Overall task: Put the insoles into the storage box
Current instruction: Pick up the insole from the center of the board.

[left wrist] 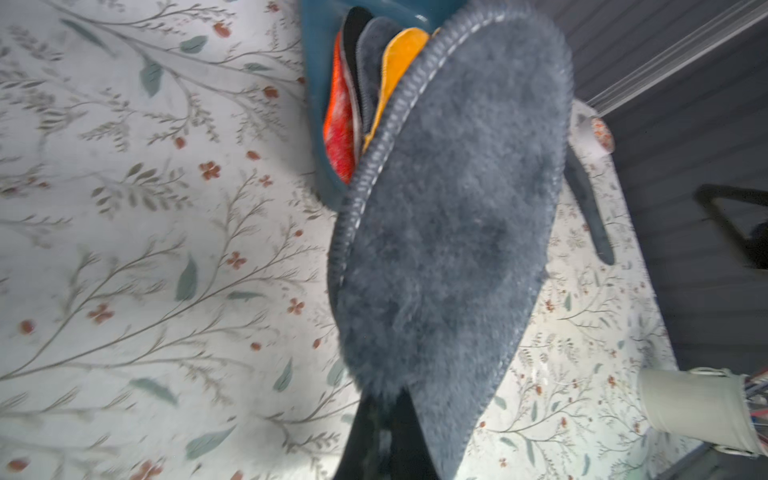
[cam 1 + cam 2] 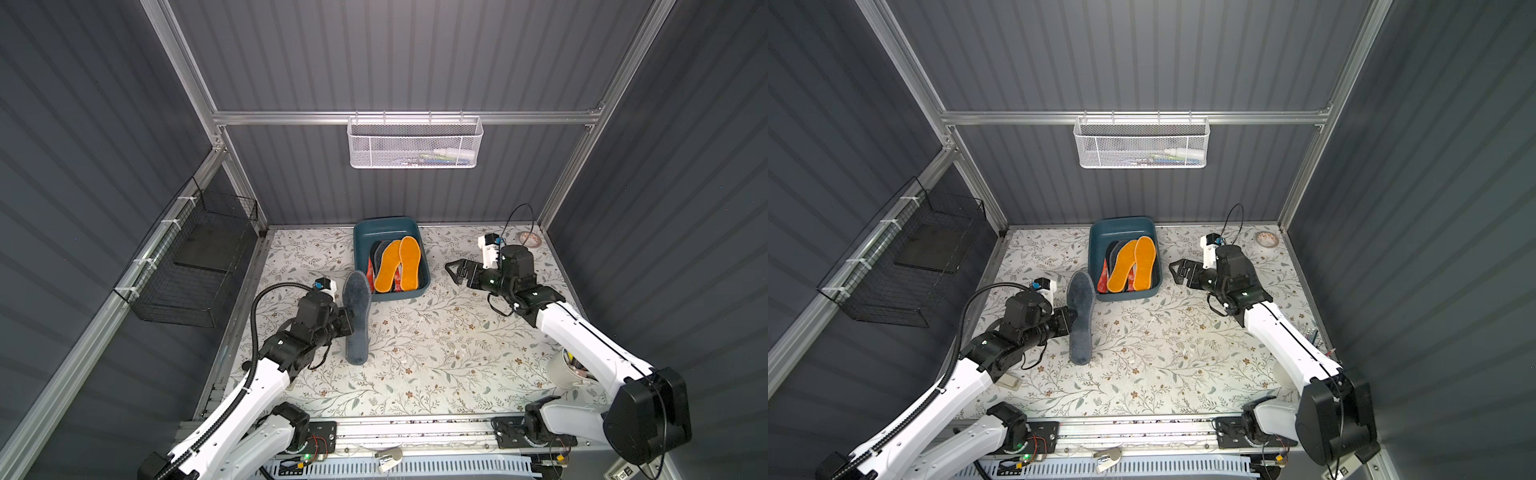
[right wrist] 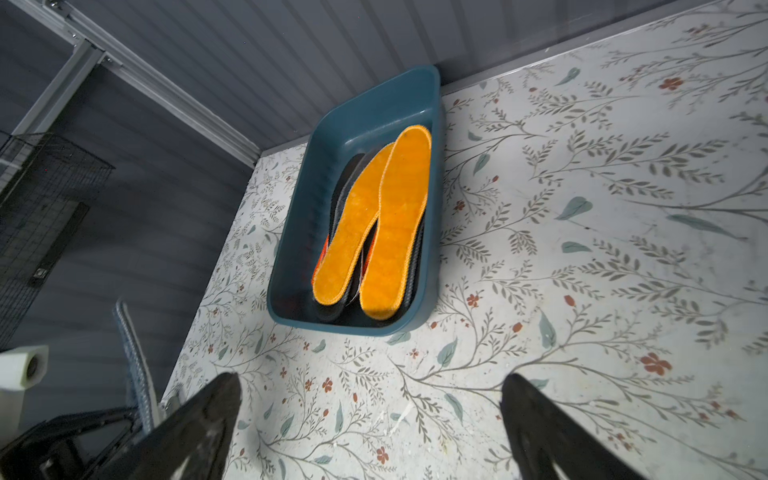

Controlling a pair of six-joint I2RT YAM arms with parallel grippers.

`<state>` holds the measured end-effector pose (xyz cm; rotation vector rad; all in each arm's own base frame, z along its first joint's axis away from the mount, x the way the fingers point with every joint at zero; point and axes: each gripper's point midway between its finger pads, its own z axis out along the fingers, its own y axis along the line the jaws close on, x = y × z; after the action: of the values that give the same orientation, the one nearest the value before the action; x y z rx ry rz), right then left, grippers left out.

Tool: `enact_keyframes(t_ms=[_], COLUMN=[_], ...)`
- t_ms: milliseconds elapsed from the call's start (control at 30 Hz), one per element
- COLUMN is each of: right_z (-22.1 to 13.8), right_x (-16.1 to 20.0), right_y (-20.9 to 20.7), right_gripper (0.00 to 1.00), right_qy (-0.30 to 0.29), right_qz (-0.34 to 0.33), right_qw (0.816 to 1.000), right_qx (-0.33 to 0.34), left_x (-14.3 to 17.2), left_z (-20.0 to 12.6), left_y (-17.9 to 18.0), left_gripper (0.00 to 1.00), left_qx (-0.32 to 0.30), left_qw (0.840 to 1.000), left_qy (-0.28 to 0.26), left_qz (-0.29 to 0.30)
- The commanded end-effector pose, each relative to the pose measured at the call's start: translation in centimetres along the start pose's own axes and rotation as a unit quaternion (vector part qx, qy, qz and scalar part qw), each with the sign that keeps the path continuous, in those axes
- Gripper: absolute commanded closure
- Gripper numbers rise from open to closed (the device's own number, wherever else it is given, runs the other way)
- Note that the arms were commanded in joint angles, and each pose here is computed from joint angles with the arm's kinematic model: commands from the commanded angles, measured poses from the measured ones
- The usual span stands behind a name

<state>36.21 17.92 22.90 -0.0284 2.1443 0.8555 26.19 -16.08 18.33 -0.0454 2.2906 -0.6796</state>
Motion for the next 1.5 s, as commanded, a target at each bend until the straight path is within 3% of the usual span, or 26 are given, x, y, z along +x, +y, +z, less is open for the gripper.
enact_keyframes(t_ms=[0, 233, 500, 733, 1100, 1467], right_z=[-0.7, -2.3, -1.7, 0.2, 3.0, 6.0], right_x=[-0.4, 1.1, 3.2, 5.7, 8.0, 8.5], right_y=[2.8, 5.7, 9.0, 12.3, 15.4, 15.2], right_gripper=[0.01, 0.01, 0.03, 0.27, 0.42, 0.6], right_qy=[-0.002, -0.011, 0.009, 0.046, 0.074, 0.085], right_qz=[-0.009, -0.006, -0.031, -0.038, -0.043, -0.021], right_qw=[0.998, 0.986, 0.979, 0.972, 0.967, 0.97], right_qx=[-0.07, -0.163, -0.2, -0.229, -0.239, -0.225], left_x=[-2.1, -4.0, -4.2, -4.0, -3.9, -3.7], left_z=[1.1, 2.9, 3.7, 3.9, 3.7, 3.5], left_y=[-3.4, -7.0, -7.4, -7.3, -7.5, -7.8], left_gripper=[1.0, 1.0, 1.0, 1.0, 1.0, 1.0], left_qx=[0.079, 0.163, 0.173, 0.169, 0.176, 0.184], left_qw=[0.997, 0.986, 0.984, 0.985, 0.984, 0.983], left_qy=[-0.02, -0.032, -0.027, -0.023, -0.019, -0.014], left_qz=[0.007, 0.001, -0.008, -0.009, -0.002, 0.004])
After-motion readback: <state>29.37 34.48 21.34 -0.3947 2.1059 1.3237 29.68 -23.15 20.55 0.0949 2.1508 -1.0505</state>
